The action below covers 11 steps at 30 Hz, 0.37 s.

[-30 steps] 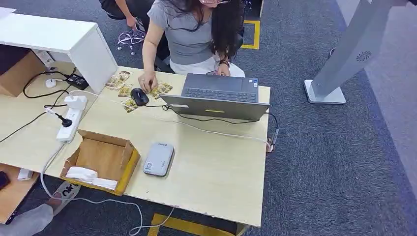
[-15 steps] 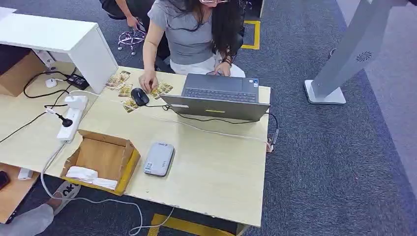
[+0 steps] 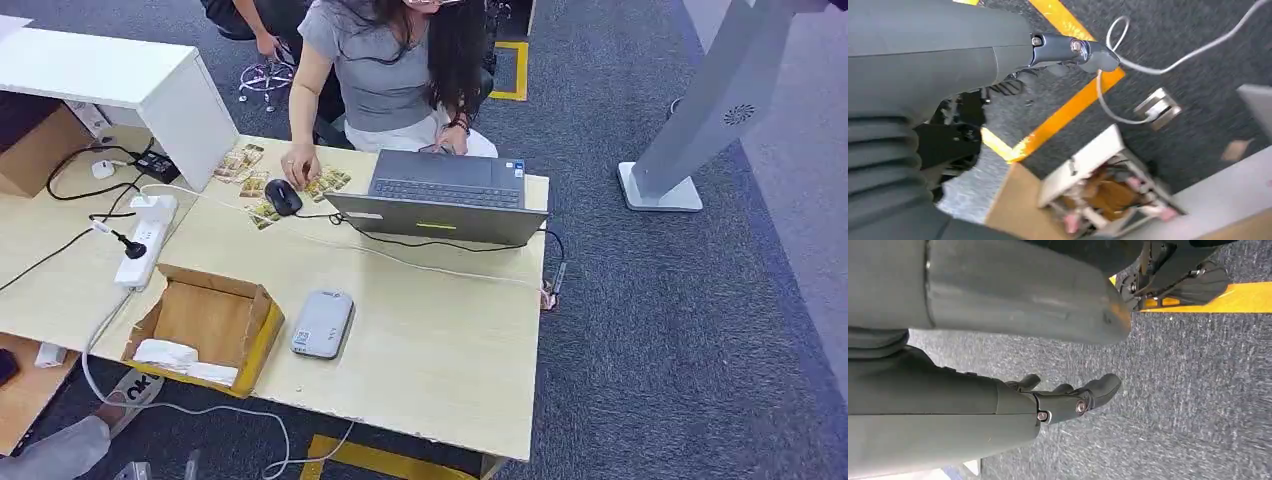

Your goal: Pass the card to the sensor for recognition and then transmit it.

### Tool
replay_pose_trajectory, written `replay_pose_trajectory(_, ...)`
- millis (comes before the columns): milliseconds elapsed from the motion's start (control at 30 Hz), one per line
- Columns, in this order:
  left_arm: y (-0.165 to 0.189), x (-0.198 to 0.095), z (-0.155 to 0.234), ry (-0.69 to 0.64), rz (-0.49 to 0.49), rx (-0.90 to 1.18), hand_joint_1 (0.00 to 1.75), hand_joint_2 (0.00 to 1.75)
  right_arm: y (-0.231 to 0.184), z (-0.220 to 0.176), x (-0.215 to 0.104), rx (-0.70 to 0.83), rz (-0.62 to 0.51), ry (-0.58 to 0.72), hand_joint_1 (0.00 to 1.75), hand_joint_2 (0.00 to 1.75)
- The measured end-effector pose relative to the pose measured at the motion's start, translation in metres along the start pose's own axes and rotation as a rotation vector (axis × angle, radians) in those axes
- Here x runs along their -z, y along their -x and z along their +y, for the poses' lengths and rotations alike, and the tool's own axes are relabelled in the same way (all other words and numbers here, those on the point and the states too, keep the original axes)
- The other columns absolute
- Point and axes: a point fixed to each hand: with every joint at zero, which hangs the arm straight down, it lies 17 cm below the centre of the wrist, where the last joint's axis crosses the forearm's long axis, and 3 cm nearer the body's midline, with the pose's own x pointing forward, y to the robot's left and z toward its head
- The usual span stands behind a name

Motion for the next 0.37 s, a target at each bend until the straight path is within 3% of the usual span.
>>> replay_pose_trajectory(233, 0.029, 0.000, -0.018, 0.069, 0.073, 0.189, 0.00, 0.00, 0.006, -0.006, 0.000, 0.049, -0.002, -0.007, 0.00, 0.00)
replay_pose_trajectory(367, 0.030, 0.000, -0.019, 0.071, 0.075, 0.192, 0.00, 0.00, 0.005, -0.006, 0.000, 0.050, -0.003, -0.007, 0.00, 0.00)
